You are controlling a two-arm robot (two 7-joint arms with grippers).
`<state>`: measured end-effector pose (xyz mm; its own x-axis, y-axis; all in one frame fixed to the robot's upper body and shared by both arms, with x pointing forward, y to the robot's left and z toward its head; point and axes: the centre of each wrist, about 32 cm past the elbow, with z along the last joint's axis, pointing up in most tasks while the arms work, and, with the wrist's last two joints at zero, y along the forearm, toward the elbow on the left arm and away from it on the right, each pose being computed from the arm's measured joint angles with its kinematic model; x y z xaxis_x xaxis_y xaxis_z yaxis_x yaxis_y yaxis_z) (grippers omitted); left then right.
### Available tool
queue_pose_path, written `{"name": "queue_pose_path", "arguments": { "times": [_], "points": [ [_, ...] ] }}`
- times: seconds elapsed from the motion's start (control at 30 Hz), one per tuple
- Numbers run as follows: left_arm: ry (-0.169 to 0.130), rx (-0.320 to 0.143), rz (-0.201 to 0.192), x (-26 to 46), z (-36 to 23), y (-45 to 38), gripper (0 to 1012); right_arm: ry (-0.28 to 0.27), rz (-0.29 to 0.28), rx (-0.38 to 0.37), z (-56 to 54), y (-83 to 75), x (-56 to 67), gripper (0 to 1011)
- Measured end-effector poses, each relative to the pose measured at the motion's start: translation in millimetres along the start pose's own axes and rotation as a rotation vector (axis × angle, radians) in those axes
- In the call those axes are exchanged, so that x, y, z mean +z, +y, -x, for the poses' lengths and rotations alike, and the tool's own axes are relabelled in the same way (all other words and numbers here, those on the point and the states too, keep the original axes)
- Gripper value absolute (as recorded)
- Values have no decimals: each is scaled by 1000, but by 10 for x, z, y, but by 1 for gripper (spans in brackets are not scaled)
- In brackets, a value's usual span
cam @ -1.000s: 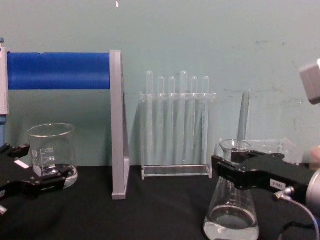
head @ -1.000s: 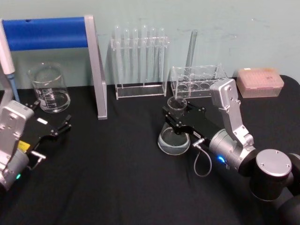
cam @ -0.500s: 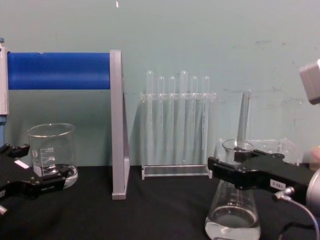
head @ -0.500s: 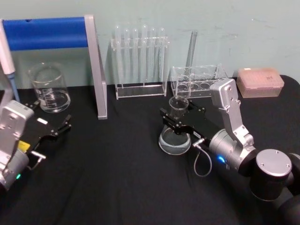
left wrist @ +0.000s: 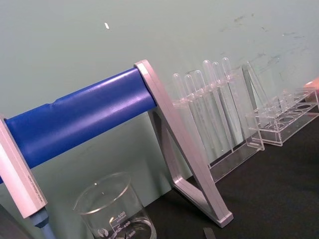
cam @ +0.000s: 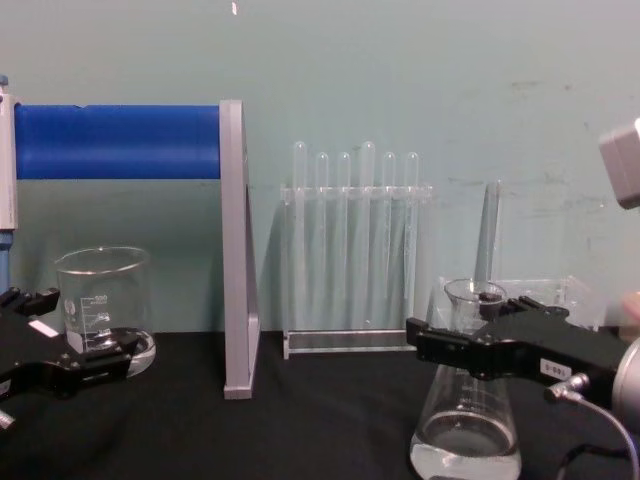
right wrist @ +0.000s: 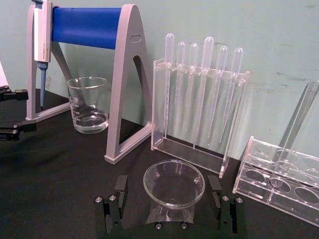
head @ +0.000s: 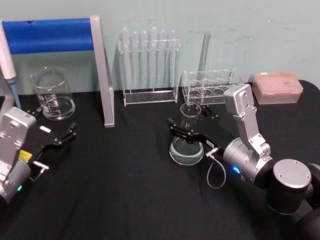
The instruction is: Grasp the erlenmeyer flask with one hand, shake it three times, then place it back.
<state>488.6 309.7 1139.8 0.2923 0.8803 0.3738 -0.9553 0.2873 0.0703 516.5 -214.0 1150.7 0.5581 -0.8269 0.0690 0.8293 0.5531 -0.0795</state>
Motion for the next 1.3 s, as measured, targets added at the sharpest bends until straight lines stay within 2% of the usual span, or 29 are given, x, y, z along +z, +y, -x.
{"name": "queue_pose_path", "arguments": {
  "times": [0.23,0.43,0.67,1.07,1.2,1.3],
  "points": [
    [0,0,0,0,0,0,1001,1,0,1,-2,-2,-1,1003],
    [0,0,0,0,0,0,1001,7,-1,16,-26,-97,-10,1003],
    [0,0,0,0,0,0,1001,15,10,38,-46,-291,-29,1003],
    [0,0,0,0,0,0,1001,19,26,65,-135,-741,-64,1003],
    [0,0,0,0,0,0,1001,18,22,50,-191,-854,-62,1002],
    [0,0,0,0,0,0,1001,16,18,15,-236,-866,-49,1002]
  ]
}}
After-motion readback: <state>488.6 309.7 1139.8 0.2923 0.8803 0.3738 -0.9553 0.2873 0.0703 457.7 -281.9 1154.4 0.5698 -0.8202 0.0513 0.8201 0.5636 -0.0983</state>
